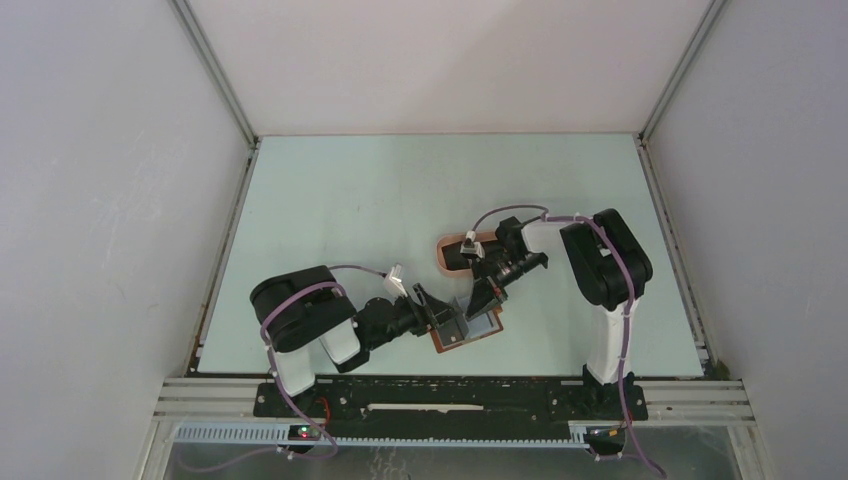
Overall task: Put the credit cards into the card holder
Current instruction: Turn over the card slot in the card holder.
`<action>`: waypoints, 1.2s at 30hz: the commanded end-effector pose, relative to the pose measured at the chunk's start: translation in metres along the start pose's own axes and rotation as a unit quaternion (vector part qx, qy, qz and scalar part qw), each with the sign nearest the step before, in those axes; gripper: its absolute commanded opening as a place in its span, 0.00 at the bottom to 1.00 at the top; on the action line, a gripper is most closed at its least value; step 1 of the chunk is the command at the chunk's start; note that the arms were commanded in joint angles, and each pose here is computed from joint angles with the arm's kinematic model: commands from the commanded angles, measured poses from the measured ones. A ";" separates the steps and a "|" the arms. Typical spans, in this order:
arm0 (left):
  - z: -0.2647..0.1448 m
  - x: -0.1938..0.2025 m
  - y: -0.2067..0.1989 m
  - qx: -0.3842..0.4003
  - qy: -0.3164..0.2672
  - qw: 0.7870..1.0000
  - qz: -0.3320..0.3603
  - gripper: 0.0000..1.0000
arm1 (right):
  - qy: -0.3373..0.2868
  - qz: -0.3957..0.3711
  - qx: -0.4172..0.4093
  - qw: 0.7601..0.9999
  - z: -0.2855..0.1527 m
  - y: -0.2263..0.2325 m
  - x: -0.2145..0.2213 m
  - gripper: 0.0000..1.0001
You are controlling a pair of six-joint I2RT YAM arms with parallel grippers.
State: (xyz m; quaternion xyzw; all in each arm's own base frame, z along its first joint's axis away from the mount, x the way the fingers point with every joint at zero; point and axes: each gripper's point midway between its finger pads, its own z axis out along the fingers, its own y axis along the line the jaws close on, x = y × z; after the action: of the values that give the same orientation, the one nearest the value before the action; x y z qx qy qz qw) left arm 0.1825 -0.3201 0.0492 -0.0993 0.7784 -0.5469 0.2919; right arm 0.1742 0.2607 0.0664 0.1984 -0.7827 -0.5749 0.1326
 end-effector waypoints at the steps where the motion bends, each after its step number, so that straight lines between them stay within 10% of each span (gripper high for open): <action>1: -0.003 -0.004 0.000 0.003 -0.006 1.000 0.006 0.71 | 0.004 -0.012 -0.001 1.000 0.003 0.001 -0.005 0.08; 27: -0.017 -0.008 0.013 -0.024 -0.024 0.999 -0.006 0.71 | 0.008 -0.107 0.122 0.987 0.000 -0.006 -0.011 0.22; 36: -0.018 -0.006 0.021 -0.041 -0.021 0.999 -0.008 0.51 | 0.008 -0.098 0.151 0.984 -0.003 -0.018 -0.012 0.22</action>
State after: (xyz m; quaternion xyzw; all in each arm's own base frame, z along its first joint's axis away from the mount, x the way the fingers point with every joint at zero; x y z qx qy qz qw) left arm 0.1775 -0.3020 0.0417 -0.1194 0.7863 -0.5303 0.2937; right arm 0.1783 0.2575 0.0456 0.2856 -0.8334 -0.4672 0.0742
